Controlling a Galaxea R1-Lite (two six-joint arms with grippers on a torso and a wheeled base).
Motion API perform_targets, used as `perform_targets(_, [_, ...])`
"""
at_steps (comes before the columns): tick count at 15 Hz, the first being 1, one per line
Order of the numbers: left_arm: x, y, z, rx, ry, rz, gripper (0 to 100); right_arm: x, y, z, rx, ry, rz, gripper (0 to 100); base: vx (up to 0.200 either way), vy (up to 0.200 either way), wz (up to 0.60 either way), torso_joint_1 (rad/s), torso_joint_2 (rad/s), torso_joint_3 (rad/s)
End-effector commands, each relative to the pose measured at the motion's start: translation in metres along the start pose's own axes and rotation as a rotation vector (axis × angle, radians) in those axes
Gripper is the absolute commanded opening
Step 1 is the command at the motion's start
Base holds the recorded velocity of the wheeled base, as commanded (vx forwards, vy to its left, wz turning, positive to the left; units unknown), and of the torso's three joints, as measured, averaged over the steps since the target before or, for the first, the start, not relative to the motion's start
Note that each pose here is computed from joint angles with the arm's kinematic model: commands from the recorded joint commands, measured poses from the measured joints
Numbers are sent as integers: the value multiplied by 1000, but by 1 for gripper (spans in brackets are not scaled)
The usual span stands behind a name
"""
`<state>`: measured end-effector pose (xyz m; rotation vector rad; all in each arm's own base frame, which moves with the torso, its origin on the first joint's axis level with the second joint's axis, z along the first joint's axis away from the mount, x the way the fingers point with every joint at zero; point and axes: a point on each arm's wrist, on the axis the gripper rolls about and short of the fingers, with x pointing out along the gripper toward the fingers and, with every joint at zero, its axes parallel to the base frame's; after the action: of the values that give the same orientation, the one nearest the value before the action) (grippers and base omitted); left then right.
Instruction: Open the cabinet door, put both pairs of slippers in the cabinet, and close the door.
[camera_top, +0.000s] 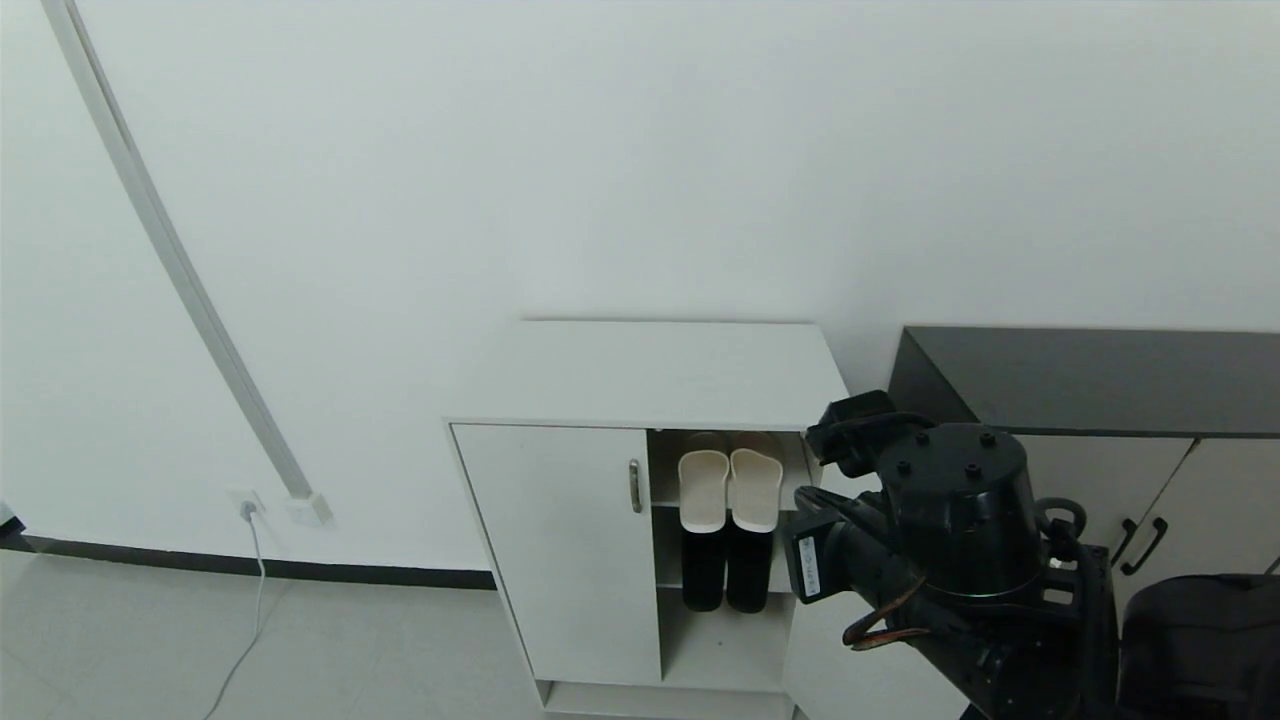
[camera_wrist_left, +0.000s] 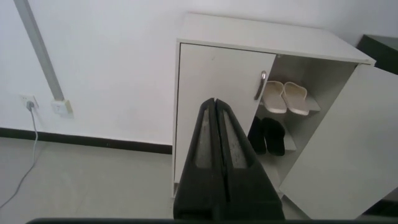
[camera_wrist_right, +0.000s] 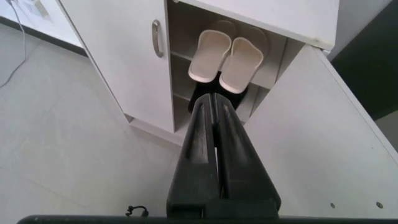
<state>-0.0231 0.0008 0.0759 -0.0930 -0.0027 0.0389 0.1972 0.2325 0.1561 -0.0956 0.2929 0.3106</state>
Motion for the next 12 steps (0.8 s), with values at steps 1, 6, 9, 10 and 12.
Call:
perform_targets(1, [0,0,0,-1,1,1,0,0,0,-2,-4,6,0,0,0,0,0,0,0,0])
perform_targets(6, [0,0,0,1,1,1,0,0,0,-2,-5,7,0,0,0,0,-600,4,0,0])
perform_targets(9, [0,0,0,-1,1,1,0,2,-2,-1,-18,5,-11,0,0,0,-600,9,-6,2])
perform_targets(10, [0,0,0,-1,1,1,0,2,-4,-1,-18,5,-16,0,0,0,0,0,0,0])
perform_targets(12, [0,0,0,-1,1,1,0,3,-4,-1,-13,-1,-18,0,0,0,0,0,0,0])
